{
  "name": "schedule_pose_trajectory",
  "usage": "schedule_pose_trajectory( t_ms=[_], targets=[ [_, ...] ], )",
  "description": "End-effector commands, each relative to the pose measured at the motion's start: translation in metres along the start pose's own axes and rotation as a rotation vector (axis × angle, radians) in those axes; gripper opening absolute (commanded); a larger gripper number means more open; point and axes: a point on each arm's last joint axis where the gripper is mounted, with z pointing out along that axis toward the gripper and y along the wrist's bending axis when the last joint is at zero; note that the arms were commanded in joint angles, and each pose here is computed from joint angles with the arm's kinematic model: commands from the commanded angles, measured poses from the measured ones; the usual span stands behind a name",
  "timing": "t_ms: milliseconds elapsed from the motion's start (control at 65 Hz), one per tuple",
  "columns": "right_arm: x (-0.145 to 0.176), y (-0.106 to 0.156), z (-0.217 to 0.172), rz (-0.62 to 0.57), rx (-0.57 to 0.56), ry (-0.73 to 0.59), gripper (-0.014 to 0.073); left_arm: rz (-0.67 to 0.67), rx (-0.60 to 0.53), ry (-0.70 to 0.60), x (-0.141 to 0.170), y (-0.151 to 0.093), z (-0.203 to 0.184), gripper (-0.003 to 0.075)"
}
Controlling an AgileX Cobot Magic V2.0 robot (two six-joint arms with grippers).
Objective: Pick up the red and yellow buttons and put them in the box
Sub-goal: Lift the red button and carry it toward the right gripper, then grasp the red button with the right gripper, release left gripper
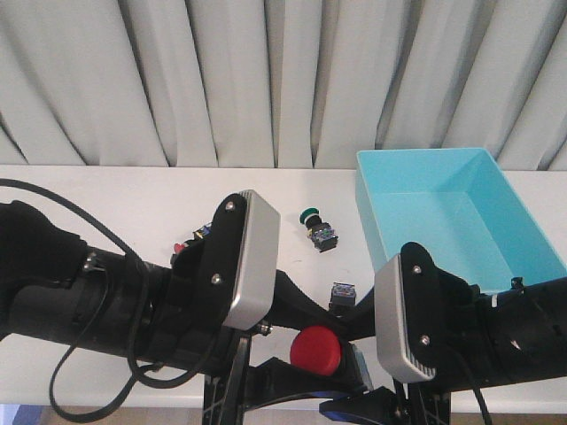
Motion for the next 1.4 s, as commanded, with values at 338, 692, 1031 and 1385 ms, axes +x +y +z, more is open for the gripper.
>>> schedule_pose_trajectory(
  t_ms=[338,692,1031,1385],
  targets=[
    [-0.013,0.000,-0.007,-0.093,-0.002,-0.069,0.0452,0.013,-0.013,-0.089,-0.020,-0.001,-0.008,0.0157],
    [-0.014,0.000,-0.007,-0.085,-0.001,-0.078,0.0251,0.011,-0.036,-0.085,-0.019,0.001,-0.008,0.0168],
    [-0.014,0.000,-0.007,-0.085,-0.002,-0.078,0.0185,0.016,-0.040,-0.079,-0.019,0.002,-0.008,0.0398],
    [-0.012,-0.001,-0.007,-0.059,0.007,-0.055,0.0185,0.044,-0.099,0.056,-0.007,0.007,-0.008,0.0596]
  ],
)
